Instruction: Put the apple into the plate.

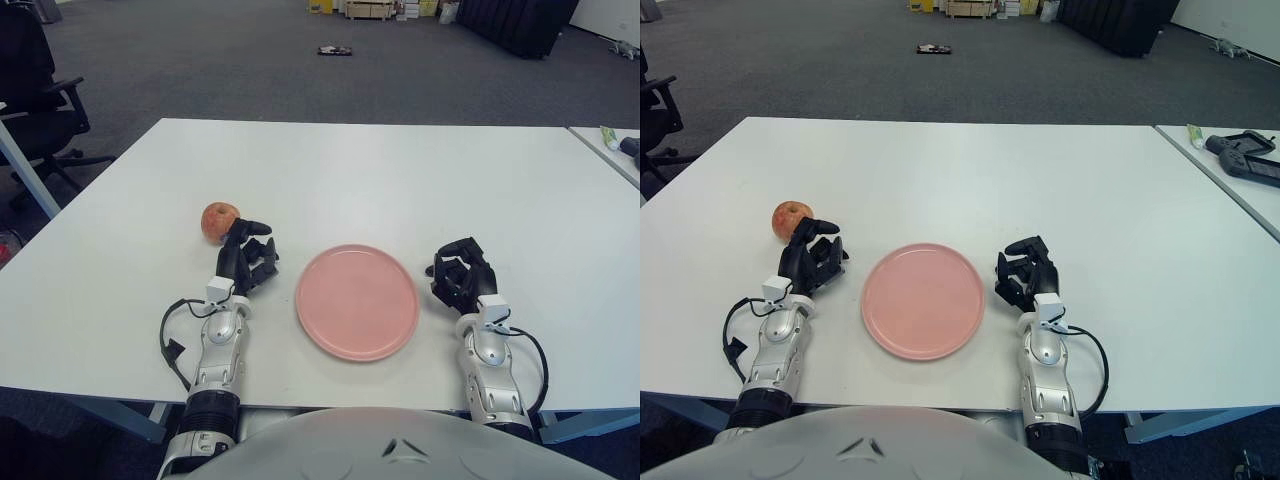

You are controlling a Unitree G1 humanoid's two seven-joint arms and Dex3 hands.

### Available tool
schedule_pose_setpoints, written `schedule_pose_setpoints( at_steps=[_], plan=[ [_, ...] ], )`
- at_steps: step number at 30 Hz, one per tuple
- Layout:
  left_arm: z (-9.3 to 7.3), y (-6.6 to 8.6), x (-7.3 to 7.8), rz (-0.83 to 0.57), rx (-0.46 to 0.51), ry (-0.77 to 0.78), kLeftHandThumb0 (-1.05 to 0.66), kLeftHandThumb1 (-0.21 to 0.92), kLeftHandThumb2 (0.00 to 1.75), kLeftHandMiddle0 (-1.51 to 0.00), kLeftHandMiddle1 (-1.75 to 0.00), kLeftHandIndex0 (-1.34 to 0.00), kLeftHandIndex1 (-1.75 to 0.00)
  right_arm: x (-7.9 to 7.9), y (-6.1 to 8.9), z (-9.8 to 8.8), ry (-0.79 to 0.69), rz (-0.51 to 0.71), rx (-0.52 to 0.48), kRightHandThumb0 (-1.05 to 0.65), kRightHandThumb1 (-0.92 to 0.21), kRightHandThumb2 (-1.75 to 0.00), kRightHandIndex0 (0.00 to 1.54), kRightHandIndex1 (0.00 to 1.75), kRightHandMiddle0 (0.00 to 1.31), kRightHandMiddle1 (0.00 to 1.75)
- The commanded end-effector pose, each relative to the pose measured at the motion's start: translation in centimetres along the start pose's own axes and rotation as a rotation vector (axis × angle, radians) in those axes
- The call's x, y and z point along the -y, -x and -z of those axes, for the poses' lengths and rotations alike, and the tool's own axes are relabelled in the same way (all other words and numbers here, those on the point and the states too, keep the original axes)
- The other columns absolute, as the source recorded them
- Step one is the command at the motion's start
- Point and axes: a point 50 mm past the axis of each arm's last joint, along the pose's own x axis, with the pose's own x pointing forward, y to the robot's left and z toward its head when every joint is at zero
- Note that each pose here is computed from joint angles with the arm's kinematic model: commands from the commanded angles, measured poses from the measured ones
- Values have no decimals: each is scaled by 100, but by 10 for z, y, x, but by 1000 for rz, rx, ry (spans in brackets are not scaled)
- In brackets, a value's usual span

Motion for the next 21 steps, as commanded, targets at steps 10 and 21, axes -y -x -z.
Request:
schedule_pose_setpoints(
  at_steps=[10, 21],
  plan=[
    [-6, -5, -1, -83, 98, -380, -39, 63, 93, -78, -175, -38, -175, -1, -3, 3, -3, 4, -19, -39, -66, -88, 59, 141, 35, 175],
    [-9, -6, -1, -146, 277, -672, -38, 70, 83, -70, -175, -33, -175, -1, -3, 4, -5, 2, -21, -38, -67, -87, 58, 141, 35, 175]
  ],
)
